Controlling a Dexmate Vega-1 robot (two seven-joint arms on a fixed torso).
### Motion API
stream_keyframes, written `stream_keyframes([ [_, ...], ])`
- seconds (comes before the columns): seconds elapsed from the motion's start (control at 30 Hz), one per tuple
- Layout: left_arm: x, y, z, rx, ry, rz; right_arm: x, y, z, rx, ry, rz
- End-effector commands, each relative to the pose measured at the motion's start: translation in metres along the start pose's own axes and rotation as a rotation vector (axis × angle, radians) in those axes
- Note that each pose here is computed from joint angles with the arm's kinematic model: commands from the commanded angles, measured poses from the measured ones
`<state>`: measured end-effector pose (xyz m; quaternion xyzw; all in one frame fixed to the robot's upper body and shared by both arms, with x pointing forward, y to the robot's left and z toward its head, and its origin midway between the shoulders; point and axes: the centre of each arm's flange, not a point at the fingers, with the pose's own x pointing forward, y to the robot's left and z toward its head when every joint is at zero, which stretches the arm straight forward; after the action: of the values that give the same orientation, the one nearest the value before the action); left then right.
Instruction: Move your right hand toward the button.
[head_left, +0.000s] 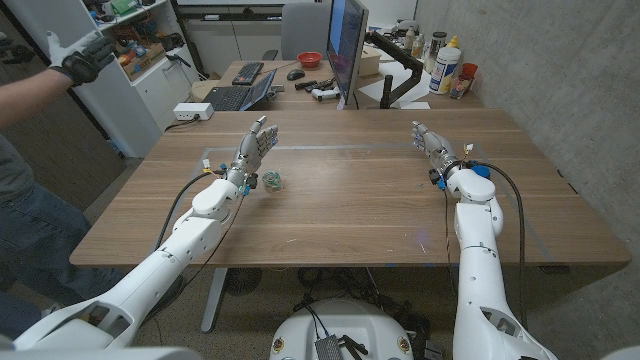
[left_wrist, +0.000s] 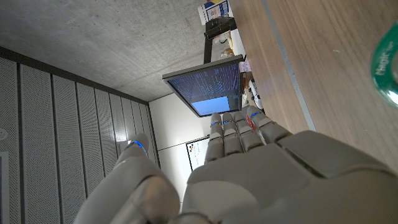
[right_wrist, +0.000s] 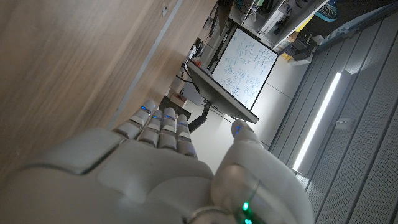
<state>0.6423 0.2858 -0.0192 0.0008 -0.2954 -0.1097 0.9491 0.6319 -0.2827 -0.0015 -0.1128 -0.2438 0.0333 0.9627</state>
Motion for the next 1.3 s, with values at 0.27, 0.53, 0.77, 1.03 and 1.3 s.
stream_keyframes([
  [0.27,0.0,0.0,0.007,0.006,-0.017,-0.005,-0.003,-0.001,0.01,-0.099,0.041,-0.018],
  [0.53,-0.001,0.001,0.008,0.008,-0.018,-0.004,-0.002,-0.001,0.013,-0.133,0.06,-0.018],
  [0.77,-0.001,0.001,0.008,0.012,-0.017,-0.008,-0.002,-0.001,0.016,-0.159,0.073,-0.018],
  [1.03,-0.002,0.001,0.008,0.016,-0.018,-0.012,-0.004,-0.002,0.019,-0.189,0.096,-0.016],
  [1.3,-0.003,0.001,0.009,0.018,-0.017,-0.015,-0.006,-0.004,0.023,-0.237,0.102,-0.011],
])
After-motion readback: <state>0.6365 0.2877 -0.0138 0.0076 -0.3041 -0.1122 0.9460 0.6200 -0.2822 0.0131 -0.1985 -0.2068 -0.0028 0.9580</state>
